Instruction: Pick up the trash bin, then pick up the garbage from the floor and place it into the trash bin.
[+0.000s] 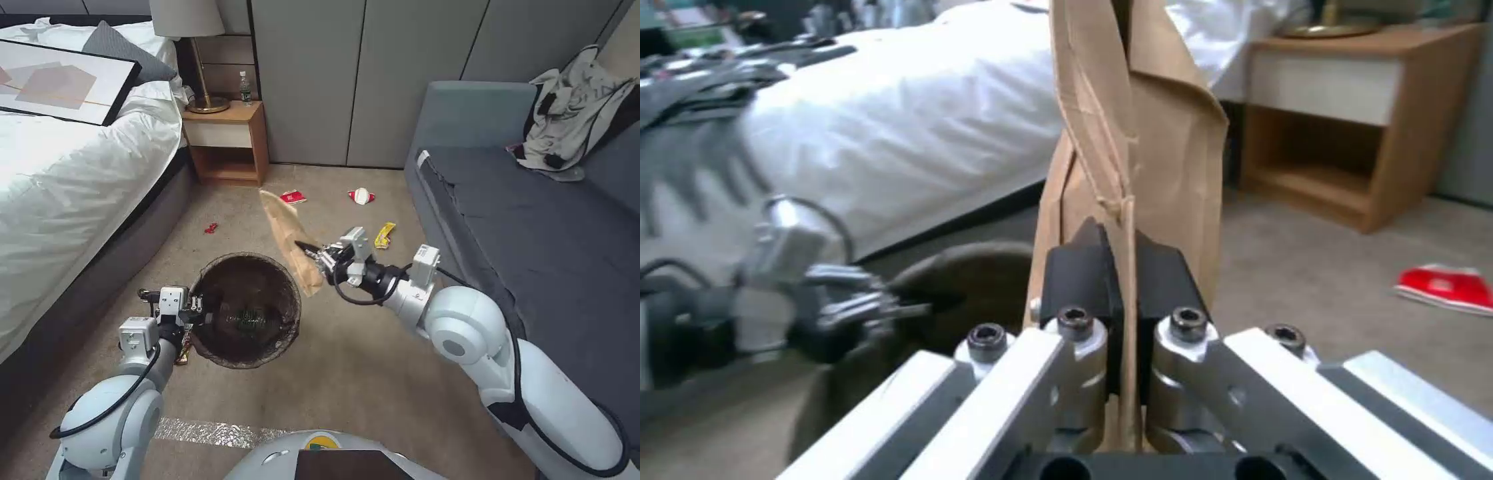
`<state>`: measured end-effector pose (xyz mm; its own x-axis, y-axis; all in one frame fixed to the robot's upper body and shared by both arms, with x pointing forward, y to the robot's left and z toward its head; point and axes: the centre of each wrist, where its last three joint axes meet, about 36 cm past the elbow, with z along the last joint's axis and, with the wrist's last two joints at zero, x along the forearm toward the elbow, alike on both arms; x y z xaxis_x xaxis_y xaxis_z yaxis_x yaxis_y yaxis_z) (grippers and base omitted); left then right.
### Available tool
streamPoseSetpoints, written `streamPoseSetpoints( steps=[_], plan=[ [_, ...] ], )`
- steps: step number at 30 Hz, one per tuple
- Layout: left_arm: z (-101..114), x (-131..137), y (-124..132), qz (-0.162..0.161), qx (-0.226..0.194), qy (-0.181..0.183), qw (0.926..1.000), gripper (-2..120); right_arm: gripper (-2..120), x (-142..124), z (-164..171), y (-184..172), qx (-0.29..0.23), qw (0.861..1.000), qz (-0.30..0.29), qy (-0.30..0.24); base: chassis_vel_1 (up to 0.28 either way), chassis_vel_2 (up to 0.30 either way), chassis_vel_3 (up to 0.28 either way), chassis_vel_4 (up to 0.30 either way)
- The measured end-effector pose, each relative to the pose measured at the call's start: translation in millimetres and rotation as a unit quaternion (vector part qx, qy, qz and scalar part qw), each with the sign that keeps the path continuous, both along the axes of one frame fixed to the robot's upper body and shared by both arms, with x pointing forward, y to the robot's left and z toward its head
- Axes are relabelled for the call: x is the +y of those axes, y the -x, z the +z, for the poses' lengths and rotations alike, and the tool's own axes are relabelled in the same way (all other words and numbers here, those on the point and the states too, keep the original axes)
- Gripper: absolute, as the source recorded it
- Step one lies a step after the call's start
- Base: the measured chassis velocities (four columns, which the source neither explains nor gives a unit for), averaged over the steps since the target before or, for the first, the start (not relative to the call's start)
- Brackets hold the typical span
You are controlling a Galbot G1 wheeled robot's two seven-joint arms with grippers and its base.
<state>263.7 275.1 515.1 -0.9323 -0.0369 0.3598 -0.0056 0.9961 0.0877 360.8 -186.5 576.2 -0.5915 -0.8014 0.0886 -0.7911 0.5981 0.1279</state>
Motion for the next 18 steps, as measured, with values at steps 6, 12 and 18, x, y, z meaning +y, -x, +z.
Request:
streamPoseSetpoints(
  steps=[6,12,18],
  plan=[
    [-0.1,0.1,-1.4,-0.001,0.002,-0.001,1.0000,3,0,12.1,-2.1,3.4,0.006,1.000,0.024,0.004,0.000,0.000,0.000,0.000],
    [-0.5,-0.1,-2.2,-0.002,0.005,-0.001,1.0000,3,0,29.0,-4.6,7.2,0.011,0.998,0.056,0.013,0.000,0.000,0.000,0.000],
    [-0.8,0.0,-3.2,-0.003,0.006,0.000,1.0000,3,0,50.9,-13.2,9.7,0.024,0.996,0.080,0.032,0.000,0.000,0.000,0.000]
  ],
)
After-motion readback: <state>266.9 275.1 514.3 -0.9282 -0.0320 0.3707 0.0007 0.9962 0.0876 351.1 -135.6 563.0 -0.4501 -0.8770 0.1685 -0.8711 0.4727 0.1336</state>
